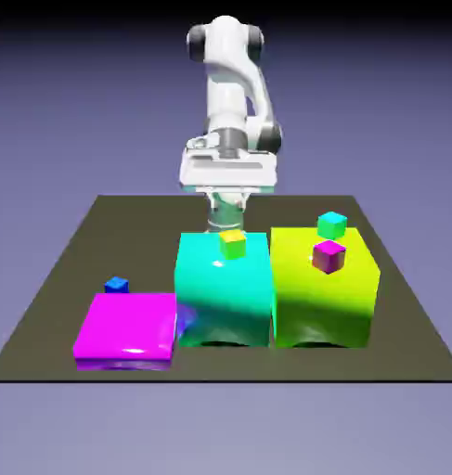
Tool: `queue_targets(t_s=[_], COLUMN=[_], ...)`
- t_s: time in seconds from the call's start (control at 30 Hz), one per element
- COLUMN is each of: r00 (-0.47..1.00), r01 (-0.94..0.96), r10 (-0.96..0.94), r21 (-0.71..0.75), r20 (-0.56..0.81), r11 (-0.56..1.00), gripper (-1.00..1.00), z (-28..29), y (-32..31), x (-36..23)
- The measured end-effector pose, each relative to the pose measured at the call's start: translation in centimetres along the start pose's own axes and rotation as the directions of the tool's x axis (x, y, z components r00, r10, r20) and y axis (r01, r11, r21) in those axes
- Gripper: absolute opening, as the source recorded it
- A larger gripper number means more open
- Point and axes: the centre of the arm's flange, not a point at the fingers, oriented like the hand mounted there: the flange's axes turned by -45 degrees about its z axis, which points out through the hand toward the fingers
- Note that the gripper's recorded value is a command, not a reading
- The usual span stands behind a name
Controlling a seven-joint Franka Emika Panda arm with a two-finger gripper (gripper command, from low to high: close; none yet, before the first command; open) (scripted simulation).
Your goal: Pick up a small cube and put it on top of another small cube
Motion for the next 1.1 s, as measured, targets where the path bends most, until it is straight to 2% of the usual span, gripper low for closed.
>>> queue_targets(t_s=[0.5,1.1], r00=[0.961,0.813], r01=[0.221,0.443], r10=[-0.234,-0.528], r21=[0.1,0.328], r20=[0.147,0.245], r11=[0.97,0.835], gripper=[0.0,0.0], z=[4.0,7.9], y=[11.5,22.8], x=[-4.9,-16.9])
